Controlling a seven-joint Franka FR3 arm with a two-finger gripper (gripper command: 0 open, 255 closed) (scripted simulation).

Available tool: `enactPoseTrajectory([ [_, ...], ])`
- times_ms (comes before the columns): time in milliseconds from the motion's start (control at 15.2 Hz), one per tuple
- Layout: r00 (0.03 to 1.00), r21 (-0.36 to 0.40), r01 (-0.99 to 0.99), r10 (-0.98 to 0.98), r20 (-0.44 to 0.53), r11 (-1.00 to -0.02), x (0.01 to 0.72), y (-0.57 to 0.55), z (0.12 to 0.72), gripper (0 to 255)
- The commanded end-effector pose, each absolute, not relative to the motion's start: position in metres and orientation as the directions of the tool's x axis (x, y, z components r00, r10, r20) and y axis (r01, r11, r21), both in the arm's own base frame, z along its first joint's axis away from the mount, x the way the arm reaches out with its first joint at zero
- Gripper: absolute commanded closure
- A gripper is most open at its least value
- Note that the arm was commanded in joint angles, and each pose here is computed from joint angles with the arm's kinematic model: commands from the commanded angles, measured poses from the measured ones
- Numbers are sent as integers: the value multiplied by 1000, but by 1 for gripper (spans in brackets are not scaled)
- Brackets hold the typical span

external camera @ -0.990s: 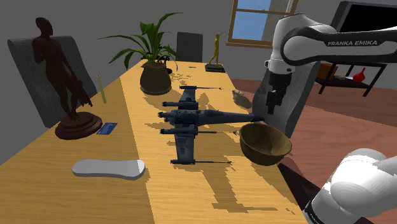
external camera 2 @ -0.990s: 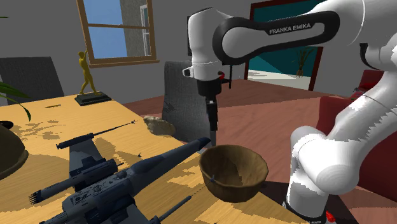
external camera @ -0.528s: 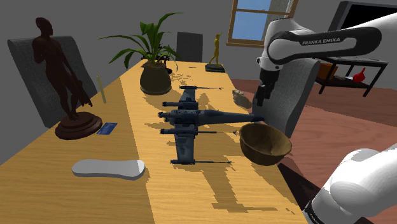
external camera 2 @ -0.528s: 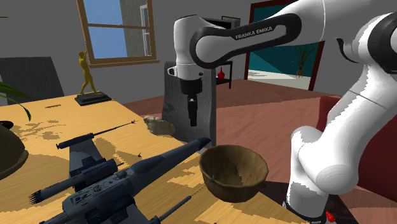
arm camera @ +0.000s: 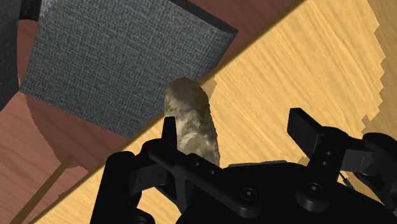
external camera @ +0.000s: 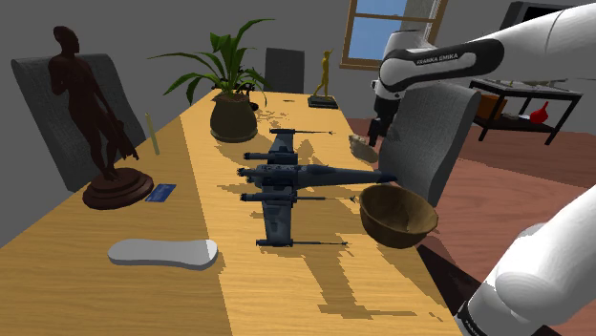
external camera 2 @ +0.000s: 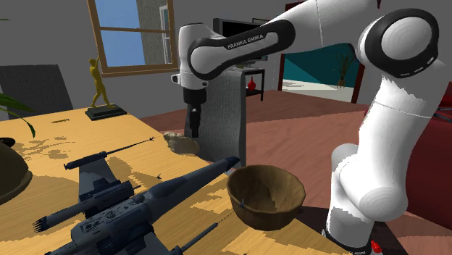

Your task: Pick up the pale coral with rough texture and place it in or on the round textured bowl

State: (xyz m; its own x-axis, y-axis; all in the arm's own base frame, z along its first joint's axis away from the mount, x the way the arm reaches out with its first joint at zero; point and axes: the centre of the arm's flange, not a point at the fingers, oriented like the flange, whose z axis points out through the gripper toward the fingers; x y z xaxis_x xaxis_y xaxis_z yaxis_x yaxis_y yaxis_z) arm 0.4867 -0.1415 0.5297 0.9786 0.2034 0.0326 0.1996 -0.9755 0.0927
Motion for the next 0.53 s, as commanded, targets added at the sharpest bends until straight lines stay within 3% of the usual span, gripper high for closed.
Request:
enactPoseTrajectory([
  [0, 975, 97, 208, 214, 53, -973, 509, -152, 526, 0],
  [462, 968, 104, 223, 233, 96, -969, 555, -175, 516, 0],
])
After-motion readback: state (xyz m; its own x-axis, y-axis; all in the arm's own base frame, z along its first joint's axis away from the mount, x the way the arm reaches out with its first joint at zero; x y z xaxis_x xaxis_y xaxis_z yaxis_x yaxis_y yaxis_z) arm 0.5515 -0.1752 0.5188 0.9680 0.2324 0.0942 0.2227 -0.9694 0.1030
